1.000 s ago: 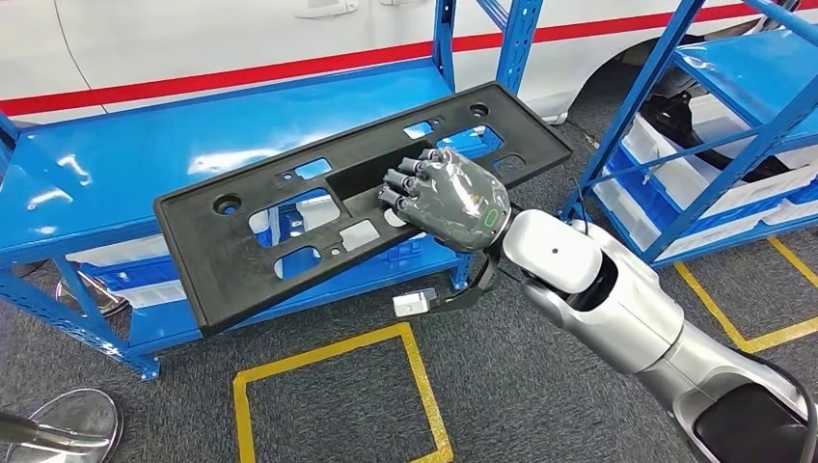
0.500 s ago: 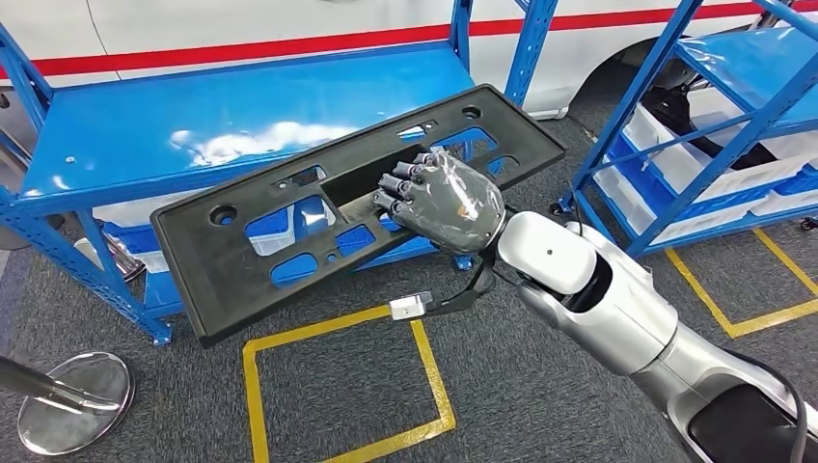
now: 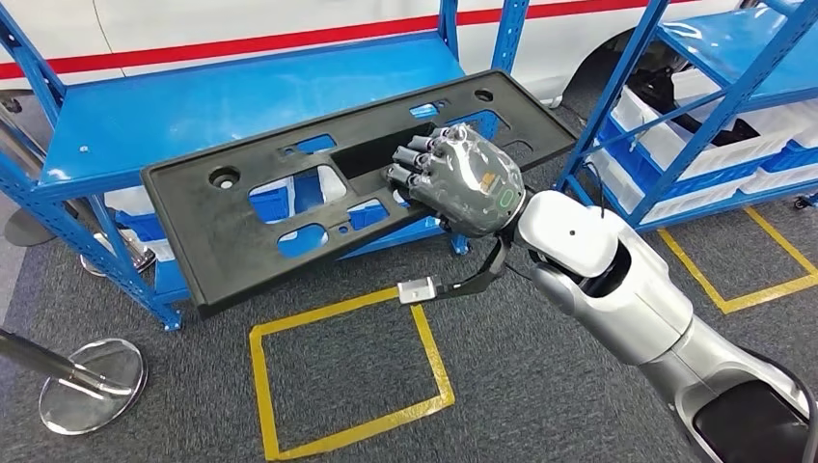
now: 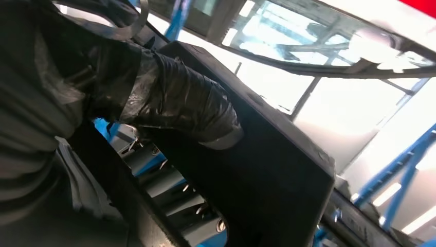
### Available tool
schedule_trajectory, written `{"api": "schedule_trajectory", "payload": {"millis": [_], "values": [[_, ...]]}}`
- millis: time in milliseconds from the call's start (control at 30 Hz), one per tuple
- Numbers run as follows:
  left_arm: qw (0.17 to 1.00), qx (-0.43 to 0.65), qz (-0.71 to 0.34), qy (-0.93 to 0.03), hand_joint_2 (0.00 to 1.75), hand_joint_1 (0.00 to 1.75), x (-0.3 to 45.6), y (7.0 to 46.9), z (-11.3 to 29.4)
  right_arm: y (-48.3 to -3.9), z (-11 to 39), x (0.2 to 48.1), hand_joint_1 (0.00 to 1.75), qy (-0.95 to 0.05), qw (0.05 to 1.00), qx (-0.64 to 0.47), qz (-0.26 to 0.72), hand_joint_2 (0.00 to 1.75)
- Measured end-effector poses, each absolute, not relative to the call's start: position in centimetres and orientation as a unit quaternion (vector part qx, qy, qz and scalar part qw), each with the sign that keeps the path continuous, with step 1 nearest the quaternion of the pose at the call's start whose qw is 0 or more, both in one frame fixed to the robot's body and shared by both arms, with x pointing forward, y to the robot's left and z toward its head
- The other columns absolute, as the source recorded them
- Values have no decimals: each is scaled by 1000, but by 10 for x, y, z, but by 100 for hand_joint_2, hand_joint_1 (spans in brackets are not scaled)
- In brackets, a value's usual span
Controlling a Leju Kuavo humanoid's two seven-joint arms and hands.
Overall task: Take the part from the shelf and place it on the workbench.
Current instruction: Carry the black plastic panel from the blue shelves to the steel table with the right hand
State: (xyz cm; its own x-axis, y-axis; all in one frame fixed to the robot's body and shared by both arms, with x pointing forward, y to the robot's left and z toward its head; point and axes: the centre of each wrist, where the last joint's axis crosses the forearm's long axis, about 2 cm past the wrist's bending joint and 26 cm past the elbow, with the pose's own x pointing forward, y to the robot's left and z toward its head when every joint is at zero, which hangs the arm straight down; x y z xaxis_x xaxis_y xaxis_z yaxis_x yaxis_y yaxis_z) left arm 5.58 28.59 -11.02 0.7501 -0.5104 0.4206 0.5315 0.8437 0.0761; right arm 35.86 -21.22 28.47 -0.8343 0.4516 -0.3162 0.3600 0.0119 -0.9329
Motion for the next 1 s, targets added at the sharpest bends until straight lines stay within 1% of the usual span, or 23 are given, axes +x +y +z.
{"api": "schedule_trajectory", "payload": {"millis": [1000], "values": [[940,-5,-280,-196,175,0,44,294,-112,-226,275,356,175,-705,60,-291,643,175]]}}
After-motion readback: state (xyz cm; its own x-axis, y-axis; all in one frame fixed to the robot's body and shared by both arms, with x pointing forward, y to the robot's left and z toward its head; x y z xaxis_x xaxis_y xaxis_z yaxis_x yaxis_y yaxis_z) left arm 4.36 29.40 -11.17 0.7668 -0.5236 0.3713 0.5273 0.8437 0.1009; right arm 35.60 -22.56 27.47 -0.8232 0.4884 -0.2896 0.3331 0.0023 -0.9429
